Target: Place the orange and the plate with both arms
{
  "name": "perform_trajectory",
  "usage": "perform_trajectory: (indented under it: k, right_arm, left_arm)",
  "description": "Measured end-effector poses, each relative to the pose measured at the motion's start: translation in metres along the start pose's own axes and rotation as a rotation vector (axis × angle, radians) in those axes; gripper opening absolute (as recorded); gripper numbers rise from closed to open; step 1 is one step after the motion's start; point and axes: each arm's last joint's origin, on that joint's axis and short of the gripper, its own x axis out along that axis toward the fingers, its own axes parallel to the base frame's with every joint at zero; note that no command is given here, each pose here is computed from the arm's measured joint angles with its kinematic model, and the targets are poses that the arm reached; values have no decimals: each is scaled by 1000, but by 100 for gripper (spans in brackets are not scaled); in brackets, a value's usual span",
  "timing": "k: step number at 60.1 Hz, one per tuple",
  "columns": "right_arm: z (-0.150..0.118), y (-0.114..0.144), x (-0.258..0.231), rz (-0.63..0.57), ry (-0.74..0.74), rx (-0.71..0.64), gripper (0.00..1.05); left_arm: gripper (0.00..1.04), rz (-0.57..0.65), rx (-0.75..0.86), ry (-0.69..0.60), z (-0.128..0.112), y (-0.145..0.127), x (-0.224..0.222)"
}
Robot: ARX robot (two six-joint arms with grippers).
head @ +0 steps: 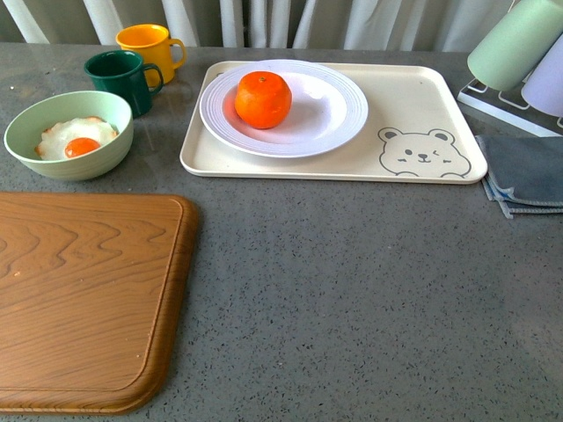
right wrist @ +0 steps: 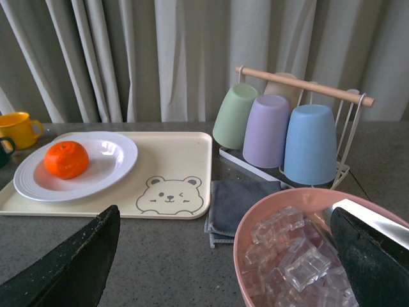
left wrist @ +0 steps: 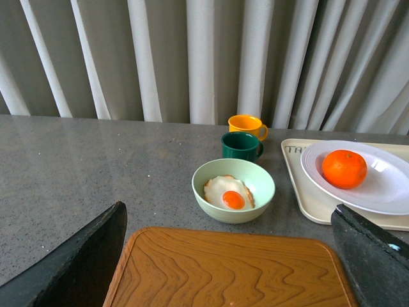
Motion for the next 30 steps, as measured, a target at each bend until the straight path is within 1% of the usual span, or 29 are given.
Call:
perform_trajectory:
  k: [30]
  right_arm:
    - [0, 0, 0, 0, 0, 0, 96]
  left_arm:
    - [96, 0, 0, 0, 0, 0, 0]
